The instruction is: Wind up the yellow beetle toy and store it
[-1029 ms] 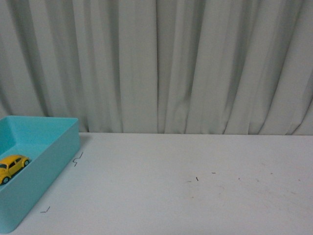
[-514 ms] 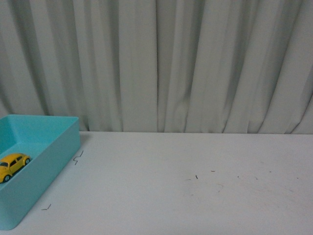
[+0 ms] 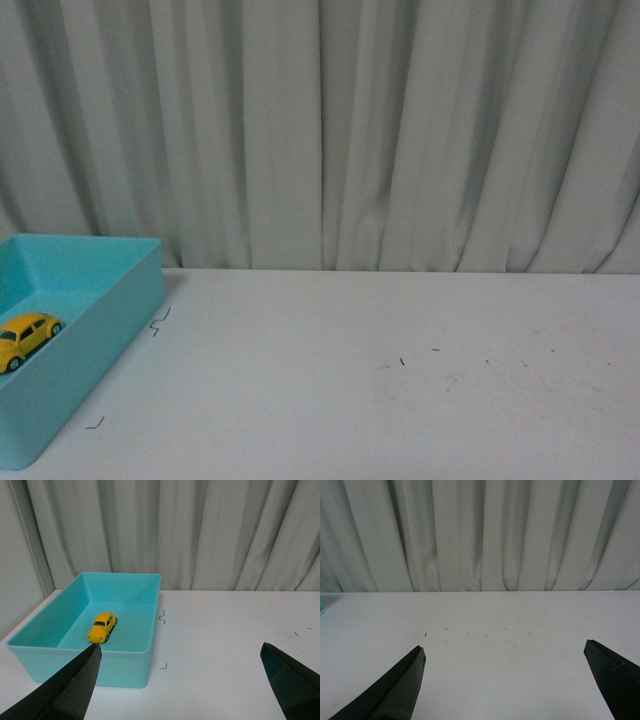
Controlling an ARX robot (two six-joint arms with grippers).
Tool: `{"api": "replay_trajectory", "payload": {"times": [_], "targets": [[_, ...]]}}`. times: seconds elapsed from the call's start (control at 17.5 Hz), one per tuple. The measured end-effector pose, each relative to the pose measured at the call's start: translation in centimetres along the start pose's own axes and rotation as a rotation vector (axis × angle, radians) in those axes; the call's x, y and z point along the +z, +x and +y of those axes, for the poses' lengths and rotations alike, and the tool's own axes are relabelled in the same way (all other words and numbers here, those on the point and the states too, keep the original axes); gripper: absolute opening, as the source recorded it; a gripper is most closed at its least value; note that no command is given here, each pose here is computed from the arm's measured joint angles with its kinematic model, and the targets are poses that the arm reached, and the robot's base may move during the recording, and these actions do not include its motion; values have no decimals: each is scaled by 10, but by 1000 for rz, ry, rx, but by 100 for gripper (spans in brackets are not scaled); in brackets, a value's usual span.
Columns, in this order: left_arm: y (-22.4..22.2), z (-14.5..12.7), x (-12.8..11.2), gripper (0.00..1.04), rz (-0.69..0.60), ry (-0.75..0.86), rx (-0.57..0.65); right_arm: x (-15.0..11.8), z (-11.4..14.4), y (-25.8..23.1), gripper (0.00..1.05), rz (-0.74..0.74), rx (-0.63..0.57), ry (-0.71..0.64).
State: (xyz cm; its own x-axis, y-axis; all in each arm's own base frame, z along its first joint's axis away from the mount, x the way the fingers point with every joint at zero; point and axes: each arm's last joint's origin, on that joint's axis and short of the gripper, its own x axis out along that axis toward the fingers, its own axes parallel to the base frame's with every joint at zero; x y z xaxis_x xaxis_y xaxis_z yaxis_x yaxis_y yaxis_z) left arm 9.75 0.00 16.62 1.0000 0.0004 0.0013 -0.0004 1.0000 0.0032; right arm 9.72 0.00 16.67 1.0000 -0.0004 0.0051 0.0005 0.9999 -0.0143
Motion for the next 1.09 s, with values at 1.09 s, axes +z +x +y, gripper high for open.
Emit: {"api": "replay_trajectory", "payload": {"times": [1.09], "targets": [[0,0,0,98,0,-1,0,0,0,0,98,0,0,0]]}}
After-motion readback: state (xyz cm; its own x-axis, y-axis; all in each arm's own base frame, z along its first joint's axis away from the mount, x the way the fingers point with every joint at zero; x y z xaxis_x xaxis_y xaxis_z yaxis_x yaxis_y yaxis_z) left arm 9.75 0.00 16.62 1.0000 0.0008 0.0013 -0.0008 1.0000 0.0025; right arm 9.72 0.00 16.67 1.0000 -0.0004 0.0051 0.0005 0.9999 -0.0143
